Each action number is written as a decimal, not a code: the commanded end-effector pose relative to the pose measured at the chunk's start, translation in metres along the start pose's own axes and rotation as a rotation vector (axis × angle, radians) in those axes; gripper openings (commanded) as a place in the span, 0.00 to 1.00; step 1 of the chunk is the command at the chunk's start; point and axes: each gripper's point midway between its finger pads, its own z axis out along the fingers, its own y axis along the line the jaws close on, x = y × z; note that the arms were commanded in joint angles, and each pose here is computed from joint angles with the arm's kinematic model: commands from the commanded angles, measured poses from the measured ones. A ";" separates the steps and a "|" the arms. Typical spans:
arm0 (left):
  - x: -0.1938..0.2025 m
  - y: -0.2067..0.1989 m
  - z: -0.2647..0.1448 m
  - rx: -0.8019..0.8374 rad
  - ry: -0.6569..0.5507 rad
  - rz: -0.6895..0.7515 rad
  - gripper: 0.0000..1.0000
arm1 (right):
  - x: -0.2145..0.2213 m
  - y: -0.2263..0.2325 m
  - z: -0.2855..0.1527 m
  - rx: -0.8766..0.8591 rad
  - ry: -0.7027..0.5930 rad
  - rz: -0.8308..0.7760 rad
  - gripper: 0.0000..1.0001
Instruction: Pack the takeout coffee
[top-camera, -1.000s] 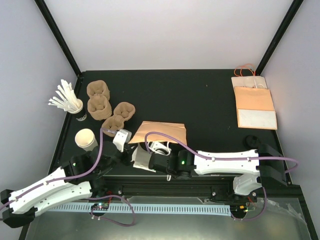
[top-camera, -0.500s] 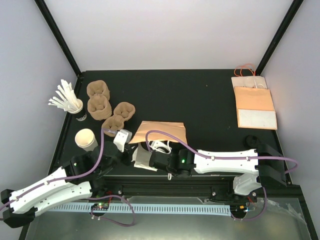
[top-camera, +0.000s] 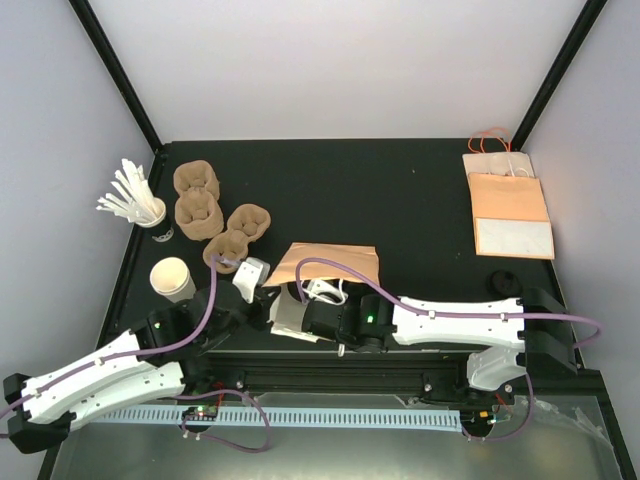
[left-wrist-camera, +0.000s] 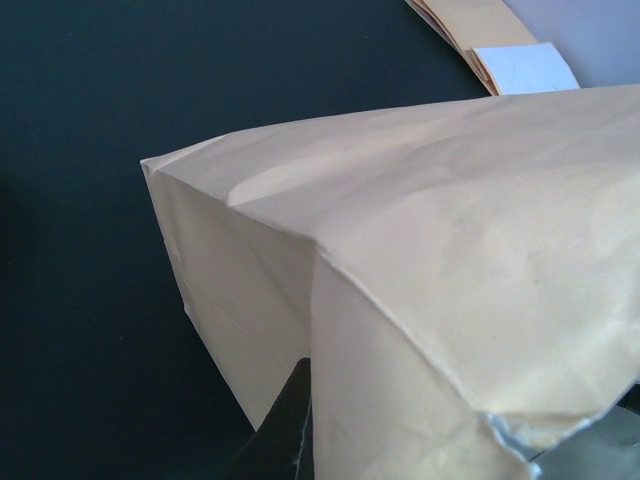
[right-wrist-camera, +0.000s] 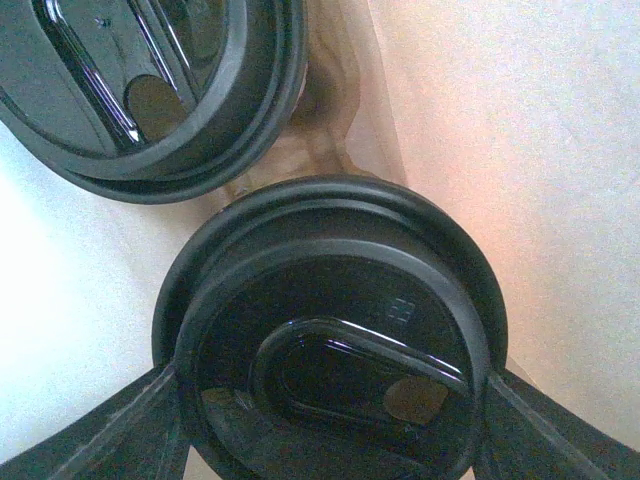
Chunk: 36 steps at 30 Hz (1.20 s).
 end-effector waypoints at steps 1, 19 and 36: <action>-0.015 -0.014 -0.006 0.055 -0.025 0.005 0.02 | 0.008 -0.015 -0.001 0.044 0.053 -0.005 0.05; -0.019 -0.013 -0.007 0.038 -0.030 0.019 0.02 | 0.000 -0.004 -0.008 0.047 0.069 -0.192 0.01; -0.017 -0.014 -0.008 0.045 -0.019 0.009 0.02 | 0.011 0.005 0.012 -0.048 0.048 -0.088 0.03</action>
